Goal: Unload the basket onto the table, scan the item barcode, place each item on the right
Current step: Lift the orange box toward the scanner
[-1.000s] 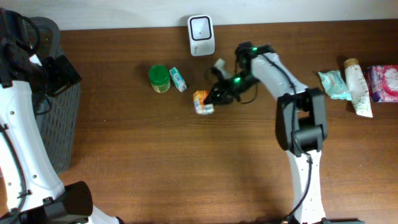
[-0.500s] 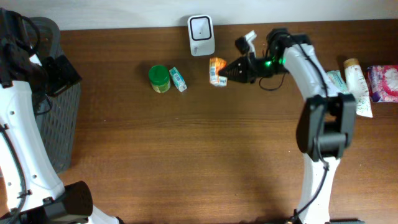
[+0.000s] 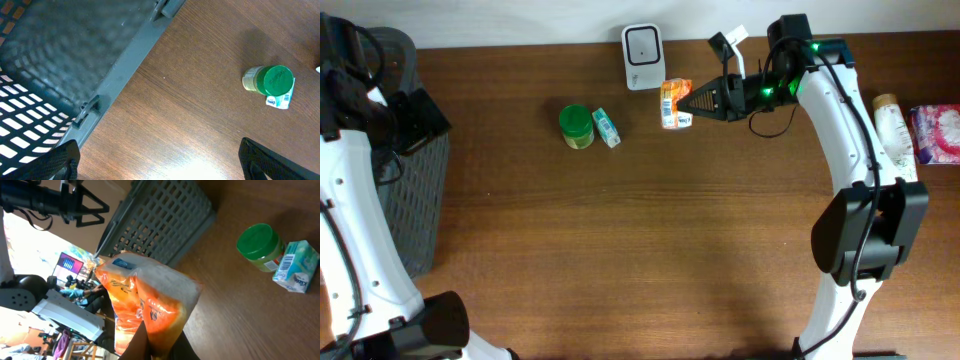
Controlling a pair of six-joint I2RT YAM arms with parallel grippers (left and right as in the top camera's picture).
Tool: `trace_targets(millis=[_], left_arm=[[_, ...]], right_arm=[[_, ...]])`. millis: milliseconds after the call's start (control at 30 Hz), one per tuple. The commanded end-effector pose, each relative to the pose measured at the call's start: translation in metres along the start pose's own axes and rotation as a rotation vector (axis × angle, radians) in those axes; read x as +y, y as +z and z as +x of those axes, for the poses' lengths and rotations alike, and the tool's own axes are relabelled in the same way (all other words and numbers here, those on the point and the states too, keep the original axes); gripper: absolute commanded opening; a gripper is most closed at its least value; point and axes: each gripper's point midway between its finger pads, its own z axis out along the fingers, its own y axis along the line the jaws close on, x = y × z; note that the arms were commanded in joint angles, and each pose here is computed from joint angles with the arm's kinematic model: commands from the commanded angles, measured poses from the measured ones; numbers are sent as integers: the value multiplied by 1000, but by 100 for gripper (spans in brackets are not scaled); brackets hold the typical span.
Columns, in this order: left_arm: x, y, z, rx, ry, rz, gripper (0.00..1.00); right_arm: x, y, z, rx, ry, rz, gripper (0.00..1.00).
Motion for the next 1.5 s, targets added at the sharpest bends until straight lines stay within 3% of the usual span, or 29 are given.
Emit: trace_targets(millis=[0, 333, 1233, 1467], left_arm=[[4, -8, 1, -21, -18, -2, 99], [4, -8, 1, -21, -19, -2, 99], [4, -8, 1, -21, -18, -2, 99], [4, -8, 1, -21, -19, -2, 99]], right_arm=[[1, -9, -5, -21, -20, 7, 4], [-2, -17, 11, 12, 147, 43, 4], [-7, 4, 25, 104, 111, 93, 4], [18, 25, 34, 137, 178, 3, 4]])
